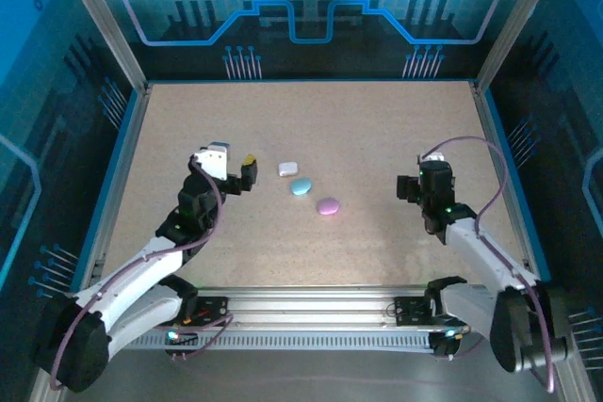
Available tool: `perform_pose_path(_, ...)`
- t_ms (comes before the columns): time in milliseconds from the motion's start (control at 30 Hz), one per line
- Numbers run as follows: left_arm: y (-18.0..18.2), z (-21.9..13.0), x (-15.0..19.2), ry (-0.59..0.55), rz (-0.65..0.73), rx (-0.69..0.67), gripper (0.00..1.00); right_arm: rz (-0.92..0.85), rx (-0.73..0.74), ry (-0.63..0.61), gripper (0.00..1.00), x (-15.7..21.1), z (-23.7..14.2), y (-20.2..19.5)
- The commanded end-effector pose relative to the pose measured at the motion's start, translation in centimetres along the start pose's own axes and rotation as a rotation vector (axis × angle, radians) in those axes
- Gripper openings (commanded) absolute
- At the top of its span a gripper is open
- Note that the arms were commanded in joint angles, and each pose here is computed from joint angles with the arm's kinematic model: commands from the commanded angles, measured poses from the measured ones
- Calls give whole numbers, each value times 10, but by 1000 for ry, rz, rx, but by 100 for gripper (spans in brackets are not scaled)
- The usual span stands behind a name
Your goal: Insert the wireless bluetooth earbuds into the charging case
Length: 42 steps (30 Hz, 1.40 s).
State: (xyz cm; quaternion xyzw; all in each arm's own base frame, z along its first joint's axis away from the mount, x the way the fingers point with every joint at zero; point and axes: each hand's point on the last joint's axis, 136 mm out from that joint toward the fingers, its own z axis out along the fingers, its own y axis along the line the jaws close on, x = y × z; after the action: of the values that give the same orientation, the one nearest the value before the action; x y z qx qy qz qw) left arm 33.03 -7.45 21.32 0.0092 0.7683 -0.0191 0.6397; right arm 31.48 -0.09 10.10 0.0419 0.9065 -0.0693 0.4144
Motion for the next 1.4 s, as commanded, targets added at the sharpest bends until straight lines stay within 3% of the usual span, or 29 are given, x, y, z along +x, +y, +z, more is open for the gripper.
perform_pose_path(0, 45, 1, 18, 38, 1, -187, 99, -15, -101, -116, 90, -27, 16, 19)
perform_pose_path(200, 78, 5, 37, 86, -26, -269, 99, -109, -187, -178, 89, -45, 44, 43)
perform_pose_path(333, 84, 14, 49, 112, -11, -278, 99, -178, -234, -290, 90, -63, 49, 54)
perform_pose_path(400, 86, 19, 56, 118, -3, -278, 99, -160, -261, -272, 89, -56, 58, 53)
perform_pose_path(533, 80, 27, 60, 76, 16, -231, 99, -123, -331, -361, 91, -48, 54, 51)
perform_pose_path(667, 78, 38, 66, 38, 28, -206, 99, -108, -272, -323, 100, -48, 61, 45)
perform_pose_path(1000, 73, 58, 93, -30, -26, -93, 99, -111, -257, -318, 100, -48, 61, 44)
perform_pose_path(1100, 93, 63, 94, 4, -67, -199, 99, -112, -258, -317, 100, -48, 61, 44)
perform_pose_path(1200, 103, 79, 101, 116, -97, -232, 99, -113, -258, -317, 100, -48, 61, 45)
perform_pose_path(1367, 101, 79, 101, 111, -93, -222, 99, -114, -259, -318, 100, -48, 61, 45)
